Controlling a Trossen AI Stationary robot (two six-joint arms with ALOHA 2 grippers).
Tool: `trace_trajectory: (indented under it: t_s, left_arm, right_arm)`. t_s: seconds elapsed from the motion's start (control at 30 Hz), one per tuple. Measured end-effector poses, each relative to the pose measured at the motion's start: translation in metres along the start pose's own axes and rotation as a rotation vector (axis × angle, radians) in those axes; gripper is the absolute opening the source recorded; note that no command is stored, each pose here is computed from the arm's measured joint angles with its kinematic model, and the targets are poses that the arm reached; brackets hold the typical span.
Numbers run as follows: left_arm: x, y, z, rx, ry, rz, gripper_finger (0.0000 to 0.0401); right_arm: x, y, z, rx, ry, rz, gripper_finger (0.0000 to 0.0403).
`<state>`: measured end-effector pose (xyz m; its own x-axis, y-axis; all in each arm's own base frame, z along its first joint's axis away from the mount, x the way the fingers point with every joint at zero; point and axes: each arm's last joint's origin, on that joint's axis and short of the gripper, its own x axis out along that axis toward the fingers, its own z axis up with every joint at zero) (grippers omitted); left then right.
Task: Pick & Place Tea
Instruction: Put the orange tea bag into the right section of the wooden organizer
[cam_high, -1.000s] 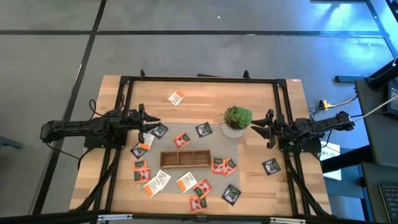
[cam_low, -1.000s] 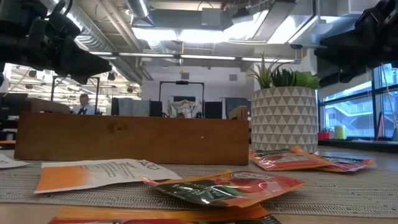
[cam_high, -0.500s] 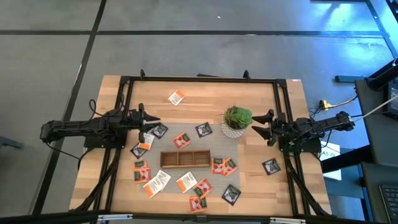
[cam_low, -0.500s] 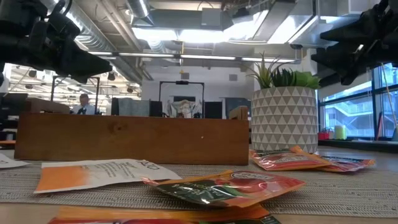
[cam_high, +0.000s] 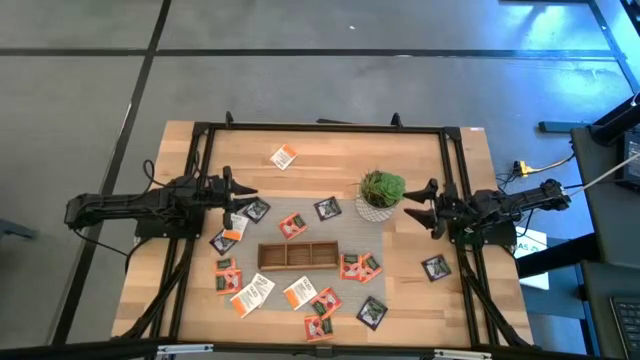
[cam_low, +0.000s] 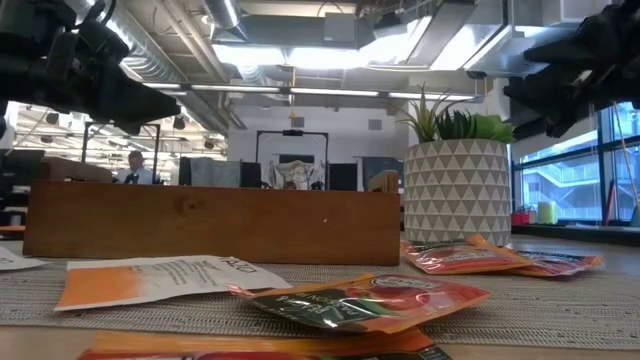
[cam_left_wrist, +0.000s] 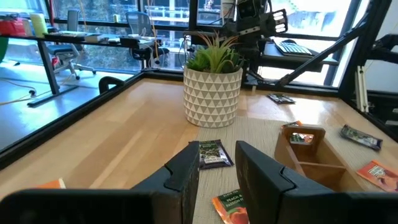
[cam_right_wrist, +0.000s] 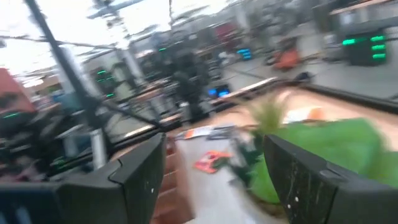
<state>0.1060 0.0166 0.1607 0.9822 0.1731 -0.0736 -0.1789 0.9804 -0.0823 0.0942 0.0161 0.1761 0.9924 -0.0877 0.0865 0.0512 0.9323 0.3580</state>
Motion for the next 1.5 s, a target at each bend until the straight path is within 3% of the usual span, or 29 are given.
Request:
trace_trajectory:
  t_s: [0.2, 0.3, 0.4, 0.6, 0.83, 0.97, 1.1, 1.2, 1.37, 1.5]
  left_arm:
    - [-0.001, -0.001, 0.012, -0.181, -0.117, -0.027, 0.01]
    - [0.0, -0.006, 0.021, -0.18, -0.197, -0.119, 0.01]
    - [0.004, -0.01, 0.025, -0.129, -0.236, -0.123, 0.01]
    - [0.031, -0.03, 0.044, -0.029, -0.137, -0.127, 0.01]
    - [0.116, -0.08, 0.081, 0.136, 0.046, -0.207, 0.01]
    - [0.175, -0.109, 0.094, 0.21, 0.237, -0.263, 0.01]
    - [0.224, -0.128, 0.103, 0.229, 0.441, -0.232, 0.0099]
    - [0.256, -0.14, 0.101, 0.253, 0.515, -0.241, 0.0099]
    - [0.298, -0.166, 0.084, 0.32, 0.541, -0.366, 0.0099]
    - [0.321, -0.178, 0.064, 0.338, 0.587, -0.436, 0.0097]
  right_arm:
    - [0.0, 0.01, 0.013, 0.018, -0.095, 0.197, 0.0268]
    - [0.004, 0.011, 0.014, -0.009, -0.049, 0.18, 0.0268]
    - [0.012, 0.017, 0.021, -0.039, 0.007, 0.162, 0.0268]
    - [0.042, 0.038, 0.046, -0.1, 0.204, 0.099, 0.0268]
    - [0.089, 0.062, 0.051, 0.019, 0.497, -0.032, 0.0268]
    - [0.098, 0.073, 0.028, 0.089, 0.699, -0.081, 0.0268]
    - [0.096, 0.088, 0.008, 0.152, 0.779, -0.094, 0.0268]
    - [0.093, 0.096, -0.003, 0.151, 0.787, -0.159, 0.0268]
    - [0.084, 0.097, -0.027, 0.178, 0.894, -0.321, 0.0268]
    - [0.086, 0.098, -0.045, 0.194, 0.93, -0.387, 0.0268]
